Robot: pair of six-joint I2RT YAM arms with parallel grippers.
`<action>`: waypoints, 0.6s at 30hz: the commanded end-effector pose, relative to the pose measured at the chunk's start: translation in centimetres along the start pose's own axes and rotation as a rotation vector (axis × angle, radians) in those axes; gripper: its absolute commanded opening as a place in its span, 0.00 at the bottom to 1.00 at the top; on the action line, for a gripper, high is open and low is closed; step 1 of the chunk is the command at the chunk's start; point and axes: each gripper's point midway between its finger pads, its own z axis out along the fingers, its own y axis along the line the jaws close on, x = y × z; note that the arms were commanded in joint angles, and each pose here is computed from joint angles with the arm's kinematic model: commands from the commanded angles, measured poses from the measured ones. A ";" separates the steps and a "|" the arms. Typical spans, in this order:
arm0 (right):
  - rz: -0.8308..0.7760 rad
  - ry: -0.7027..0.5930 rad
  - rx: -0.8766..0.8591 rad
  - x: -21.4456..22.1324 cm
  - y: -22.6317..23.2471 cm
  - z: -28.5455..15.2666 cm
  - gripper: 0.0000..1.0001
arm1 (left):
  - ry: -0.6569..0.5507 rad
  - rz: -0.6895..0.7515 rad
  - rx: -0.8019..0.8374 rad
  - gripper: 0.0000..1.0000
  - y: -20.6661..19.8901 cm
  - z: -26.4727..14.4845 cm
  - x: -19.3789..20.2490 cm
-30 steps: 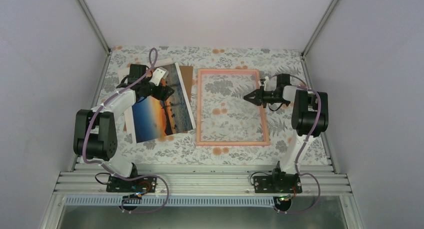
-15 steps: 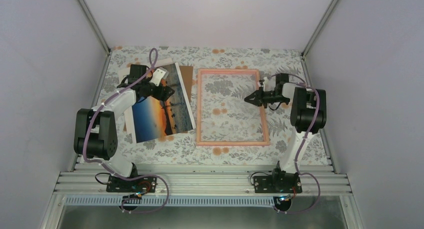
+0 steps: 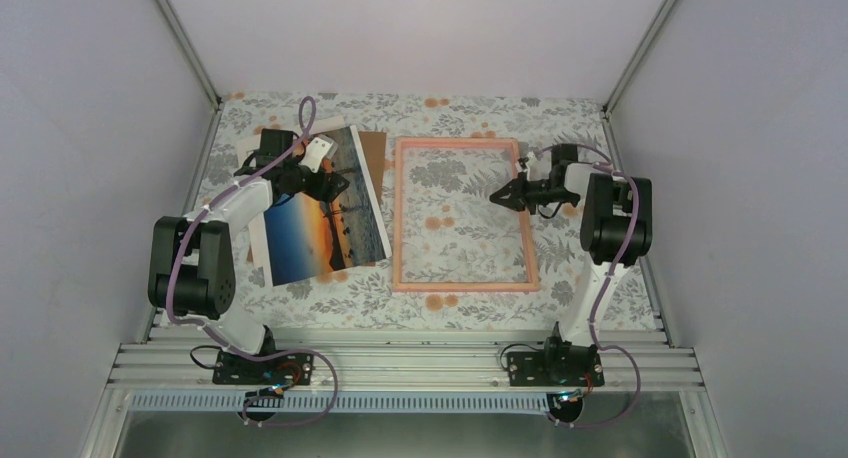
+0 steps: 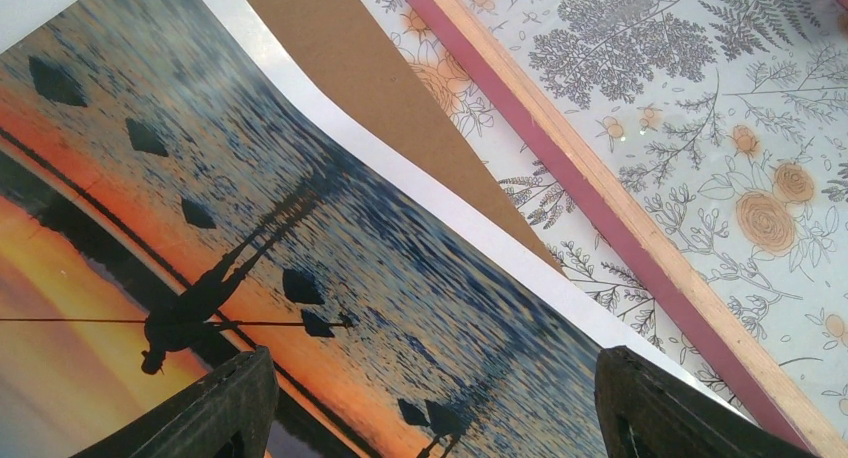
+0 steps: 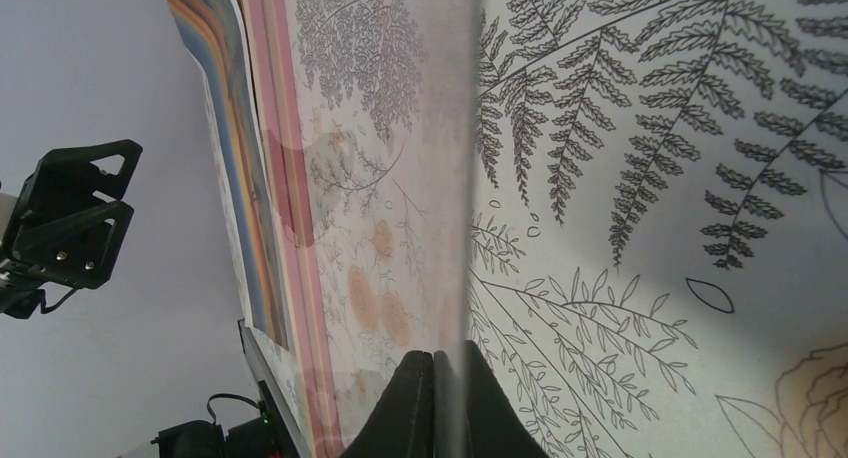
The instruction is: Put the photo into the frame
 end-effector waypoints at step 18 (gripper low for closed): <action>-0.103 -0.015 -0.015 -1.2 1.2 -0.6 0.04 | -0.006 -0.010 0.029 0.80 -0.2 0.5 -0.4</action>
